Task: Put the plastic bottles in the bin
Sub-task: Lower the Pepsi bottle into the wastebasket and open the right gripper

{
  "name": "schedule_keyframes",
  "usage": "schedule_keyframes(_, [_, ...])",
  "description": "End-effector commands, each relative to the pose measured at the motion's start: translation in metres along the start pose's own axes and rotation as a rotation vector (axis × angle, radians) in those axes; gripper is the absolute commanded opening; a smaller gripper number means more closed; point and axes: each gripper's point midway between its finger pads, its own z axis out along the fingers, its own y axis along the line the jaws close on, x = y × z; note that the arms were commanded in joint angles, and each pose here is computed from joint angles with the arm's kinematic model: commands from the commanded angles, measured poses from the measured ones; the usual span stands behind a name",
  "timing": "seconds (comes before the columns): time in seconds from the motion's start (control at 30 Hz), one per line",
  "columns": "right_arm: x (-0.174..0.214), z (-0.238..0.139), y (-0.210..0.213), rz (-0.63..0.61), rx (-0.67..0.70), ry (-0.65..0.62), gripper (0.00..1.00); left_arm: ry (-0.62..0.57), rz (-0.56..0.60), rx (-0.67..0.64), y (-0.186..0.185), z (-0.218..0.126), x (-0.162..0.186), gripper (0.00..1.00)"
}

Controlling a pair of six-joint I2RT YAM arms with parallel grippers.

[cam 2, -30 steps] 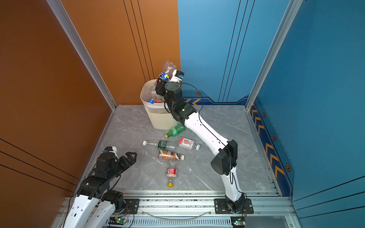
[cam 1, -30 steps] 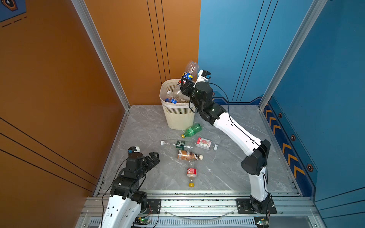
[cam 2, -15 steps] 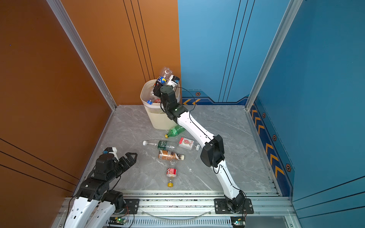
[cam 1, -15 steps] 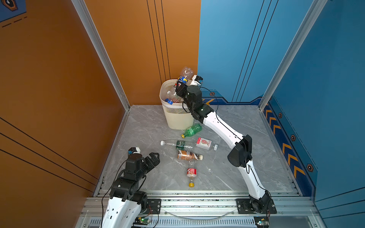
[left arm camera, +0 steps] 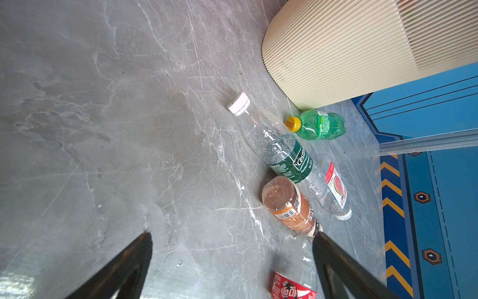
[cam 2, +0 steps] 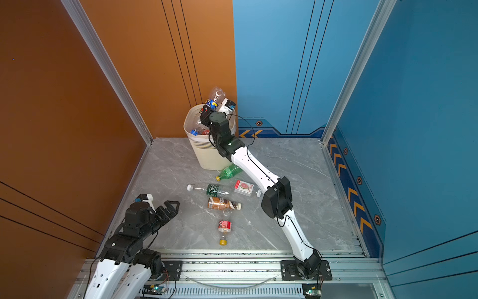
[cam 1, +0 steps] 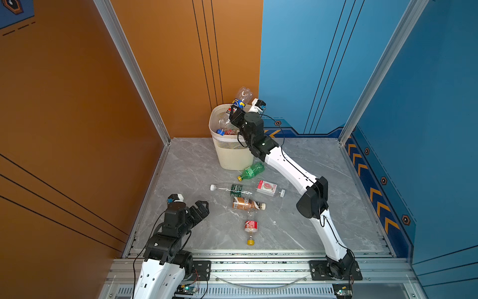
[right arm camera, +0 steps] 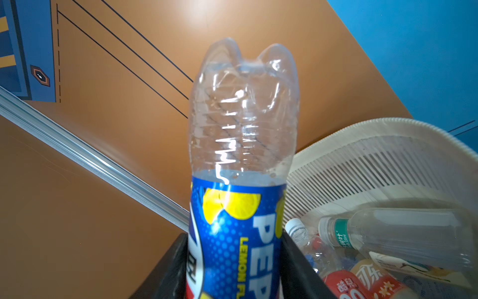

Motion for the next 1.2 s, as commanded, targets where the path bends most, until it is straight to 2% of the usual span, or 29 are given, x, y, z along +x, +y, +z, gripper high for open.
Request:
schedule_keyframes(0.0, [-0.045, -0.008, 0.031, 0.073, -0.079, -0.13, 0.54, 0.013, -0.014, -0.005, 0.003, 0.0, 0.004, 0.98])
schedule_keyframes(0.2, [-0.048, -0.006, 0.026, 0.084, -0.053, -0.165, 0.55, 0.02, -0.01, -0.001, 0.003, -0.001, 0.005, 0.98])
schedule_keyframes(0.6, [-0.002, 0.015, -0.018, 0.055, 0.04, -0.102, 0.55, 0.025, -0.016, -0.003, 0.005, 0.001, 0.008, 0.98])
schedule_keyframes(0.67, [0.002, 0.018, -0.02, 0.052, 0.039, -0.092, 0.63, 0.025, -0.016, -0.002, 0.005, 0.001, 0.008, 0.98])
schedule_keyframes(0.8, [-0.001, 0.015, -0.012, 0.031, 0.03, -0.068, 0.96, 0.03, -0.016, -0.003, 0.005, 0.001, 0.009, 0.98])
schedule_keyframes(0.83, [-0.003, 0.012, -0.008, 0.023, 0.027, -0.062, 1.0, 0.03, -0.014, -0.002, 0.005, 0.001, 0.009, 0.98])
schedule_keyframes(0.97, [-0.024, -0.01, 0.028, -0.037, -0.01, -0.043, 0.99, 0.028, -0.017, 0.003, 0.004, 0.0, 0.008, 0.98])
schedule_keyframes(1.1, [-0.056, -0.046, 0.069, -0.075, -0.067, -0.031, 1.0, 0.03, -0.016, 0.014, 0.001, -0.001, 0.008, 0.98])
schedule_keyframes(1.17, [-0.073, -0.066, 0.076, -0.094, -0.066, -0.039, 1.0, 0.033, -0.013, 0.023, -0.001, -0.002, 0.008, 0.98])
